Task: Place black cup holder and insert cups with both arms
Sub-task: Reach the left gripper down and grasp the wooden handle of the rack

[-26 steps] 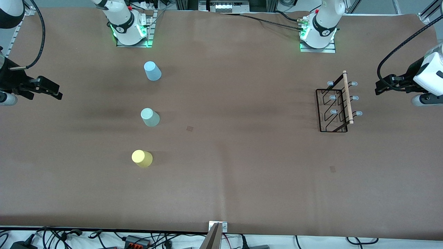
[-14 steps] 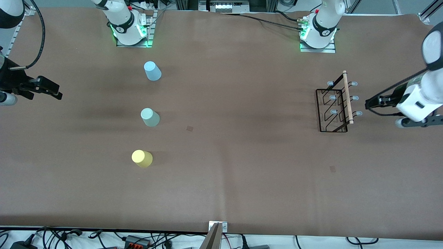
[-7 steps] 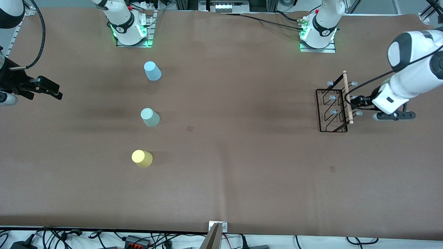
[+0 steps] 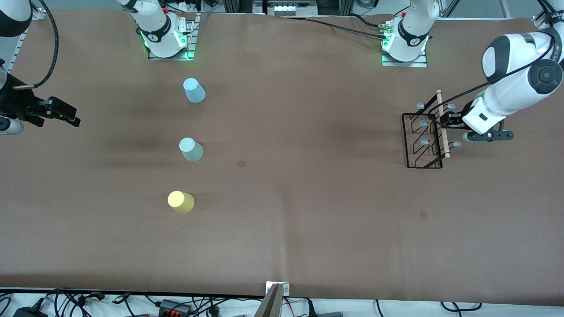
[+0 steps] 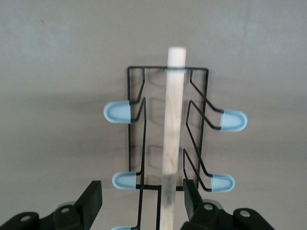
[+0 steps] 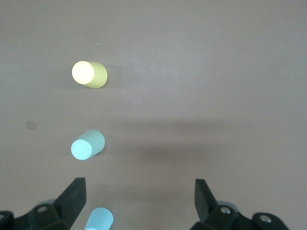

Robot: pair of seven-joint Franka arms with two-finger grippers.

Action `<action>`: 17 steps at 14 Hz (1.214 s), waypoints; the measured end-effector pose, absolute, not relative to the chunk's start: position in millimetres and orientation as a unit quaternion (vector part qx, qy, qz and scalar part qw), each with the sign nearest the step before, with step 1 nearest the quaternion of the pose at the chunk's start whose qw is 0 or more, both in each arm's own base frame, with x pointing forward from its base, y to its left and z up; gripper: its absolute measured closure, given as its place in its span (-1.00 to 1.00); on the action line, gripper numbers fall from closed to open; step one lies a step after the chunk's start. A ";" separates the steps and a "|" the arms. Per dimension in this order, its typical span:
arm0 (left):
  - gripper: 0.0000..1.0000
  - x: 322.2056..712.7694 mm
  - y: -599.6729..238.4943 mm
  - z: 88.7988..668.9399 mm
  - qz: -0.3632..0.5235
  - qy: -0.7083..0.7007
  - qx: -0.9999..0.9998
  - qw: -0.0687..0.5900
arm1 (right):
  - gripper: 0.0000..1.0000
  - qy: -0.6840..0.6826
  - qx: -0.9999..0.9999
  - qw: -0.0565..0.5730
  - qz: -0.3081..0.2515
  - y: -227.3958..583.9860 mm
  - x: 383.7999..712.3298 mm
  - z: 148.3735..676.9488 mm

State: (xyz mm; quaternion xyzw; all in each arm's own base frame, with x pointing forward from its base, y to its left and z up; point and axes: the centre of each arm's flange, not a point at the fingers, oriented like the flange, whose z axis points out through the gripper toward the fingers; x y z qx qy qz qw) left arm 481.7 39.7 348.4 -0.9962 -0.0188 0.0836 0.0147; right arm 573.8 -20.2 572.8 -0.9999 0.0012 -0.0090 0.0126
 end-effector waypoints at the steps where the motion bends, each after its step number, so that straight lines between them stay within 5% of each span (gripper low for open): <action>1: -0.44 478.1 39.0 343.4 0.088 -0.022 -0.996 0.011 | -1.00 0.001 -1.000 0.013 -0.009 -20.1 573.8 572.7; 5: -0.27 472.3 35.8 336.5 0.094 -0.036 -0.995 0.007 | -1.00 0.001 -1.000 0.013 -0.009 -20.1 573.8 572.7; 11: 0.54 469.4 30.6 334.6 0.096 -0.050 -0.994 -0.001 | -1.00 0.001 -1.000 0.013 -0.009 -20.0 573.8 572.6; 17: 0.68 466.5 25.1 334.2 0.108 -0.081 -0.991 -0.004 | -1.00 0.001 -1.000 0.013 -0.009 -19.9 573.8 572.6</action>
